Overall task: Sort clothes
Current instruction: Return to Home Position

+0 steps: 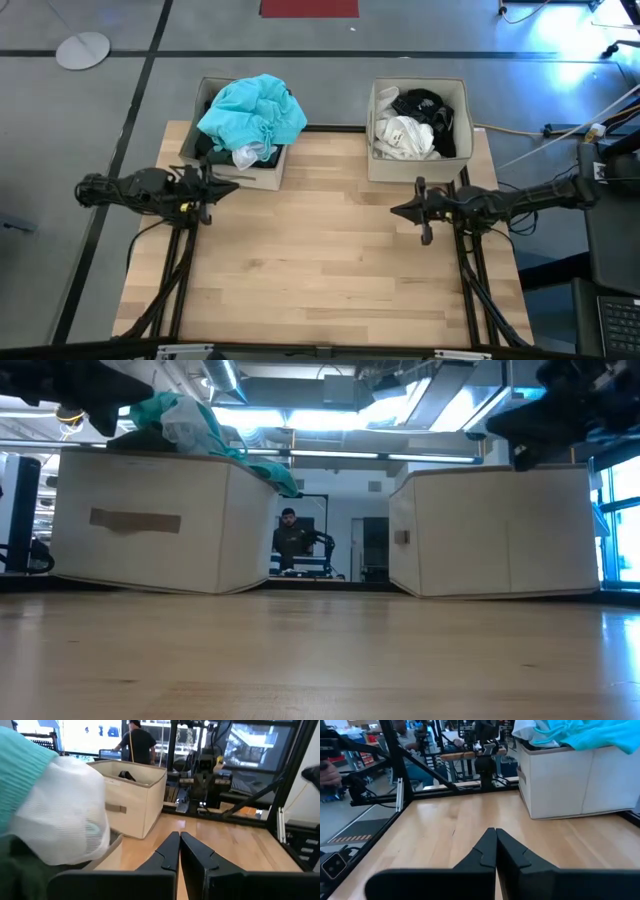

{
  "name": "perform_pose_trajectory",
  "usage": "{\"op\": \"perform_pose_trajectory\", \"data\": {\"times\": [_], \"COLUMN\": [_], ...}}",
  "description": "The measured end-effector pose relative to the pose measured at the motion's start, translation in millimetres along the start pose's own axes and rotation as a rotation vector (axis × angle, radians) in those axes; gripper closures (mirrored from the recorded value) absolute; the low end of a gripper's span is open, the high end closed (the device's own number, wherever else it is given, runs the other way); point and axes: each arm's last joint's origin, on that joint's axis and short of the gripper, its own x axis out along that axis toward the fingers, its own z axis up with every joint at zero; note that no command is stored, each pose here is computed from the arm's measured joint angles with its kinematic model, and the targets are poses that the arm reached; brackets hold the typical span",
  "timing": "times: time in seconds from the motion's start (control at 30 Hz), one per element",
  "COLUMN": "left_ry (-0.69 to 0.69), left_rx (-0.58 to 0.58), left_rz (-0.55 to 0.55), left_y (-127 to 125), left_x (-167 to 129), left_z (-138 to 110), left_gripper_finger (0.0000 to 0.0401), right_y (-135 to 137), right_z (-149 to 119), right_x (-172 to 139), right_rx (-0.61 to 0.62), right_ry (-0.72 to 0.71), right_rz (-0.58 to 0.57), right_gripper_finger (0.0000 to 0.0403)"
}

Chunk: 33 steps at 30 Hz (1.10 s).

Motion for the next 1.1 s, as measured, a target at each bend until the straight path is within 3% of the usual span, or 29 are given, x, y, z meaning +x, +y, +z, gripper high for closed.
{"op": "perform_pose_trajectory", "data": {"times": [0.2,0.5,0.93,1.1], "left_ry": [-0.01,0.003,0.0,-0.063], "left_rx": [-0.031,-0.043,-0.052,-0.018], "left_rz": [-0.001,0.001,-0.004,-0.119], "left_y": [4,1,-1,-5], "left_x": [-9,5,13,18], "left_z": [-4,-36,-57,-66], "left_gripper_finger": [0.0396,0.0396,0.0396,0.0396], "right_y": [-4,-9,-10,-10], "right_z": [-14,-38,-44,-42], "right_x": [-15,-27,-32,-35], "right_rx": [0.013,0.062,0.066,0.043], "right_ry": [-0.061,-0.121,-0.097,-0.121], "right_rz": [0.008,0.011,0.017,0.027], "right_gripper_finger": [0.0399,0.0399,0.0398,0.0398]}}
